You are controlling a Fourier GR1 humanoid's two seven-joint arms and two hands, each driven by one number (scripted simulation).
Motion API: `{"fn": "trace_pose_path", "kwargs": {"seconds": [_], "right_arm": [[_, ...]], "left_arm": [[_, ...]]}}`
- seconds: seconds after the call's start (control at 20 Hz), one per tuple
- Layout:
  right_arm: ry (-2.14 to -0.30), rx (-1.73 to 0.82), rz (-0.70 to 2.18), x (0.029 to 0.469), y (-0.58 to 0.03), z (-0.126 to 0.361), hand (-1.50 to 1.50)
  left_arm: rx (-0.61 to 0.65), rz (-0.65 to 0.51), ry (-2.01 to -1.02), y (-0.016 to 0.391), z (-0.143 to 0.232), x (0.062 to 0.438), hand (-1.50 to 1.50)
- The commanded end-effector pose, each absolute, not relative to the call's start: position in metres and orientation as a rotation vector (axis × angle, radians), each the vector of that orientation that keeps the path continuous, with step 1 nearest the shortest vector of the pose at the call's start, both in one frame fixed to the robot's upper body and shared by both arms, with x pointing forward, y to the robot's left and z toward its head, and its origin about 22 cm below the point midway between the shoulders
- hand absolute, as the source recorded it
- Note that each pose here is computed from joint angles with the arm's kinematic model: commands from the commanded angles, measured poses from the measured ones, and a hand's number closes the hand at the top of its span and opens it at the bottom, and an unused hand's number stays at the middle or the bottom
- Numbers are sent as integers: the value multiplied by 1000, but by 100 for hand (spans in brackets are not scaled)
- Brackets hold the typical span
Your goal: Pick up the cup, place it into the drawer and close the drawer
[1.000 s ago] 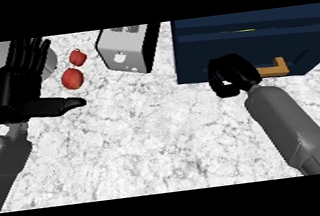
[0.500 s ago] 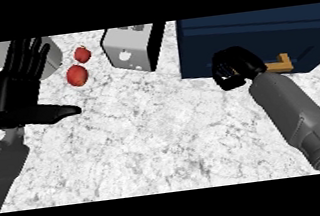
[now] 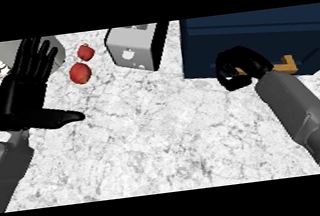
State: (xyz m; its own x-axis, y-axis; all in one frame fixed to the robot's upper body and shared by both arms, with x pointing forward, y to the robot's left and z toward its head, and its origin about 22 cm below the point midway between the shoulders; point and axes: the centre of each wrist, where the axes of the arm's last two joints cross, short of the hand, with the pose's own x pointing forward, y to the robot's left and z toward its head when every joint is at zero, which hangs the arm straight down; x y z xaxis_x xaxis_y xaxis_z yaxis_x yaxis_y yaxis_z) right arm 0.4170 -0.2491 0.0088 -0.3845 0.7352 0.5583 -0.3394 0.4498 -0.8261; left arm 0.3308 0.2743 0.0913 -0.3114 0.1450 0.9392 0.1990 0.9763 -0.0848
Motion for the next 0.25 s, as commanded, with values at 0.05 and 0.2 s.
{"fn": "trace_pose_path", "kwargs": {"seconds": [0.05,0.2], "right_arm": [[-1568,-571,1040,436,-279,52,150],[-1568,-563,1053,435,-286,53,150]], "left_arm": [[-276,-43,-1896,268,87,329,-150],[-269,-68,-1882,270,85,330,-150]]}}
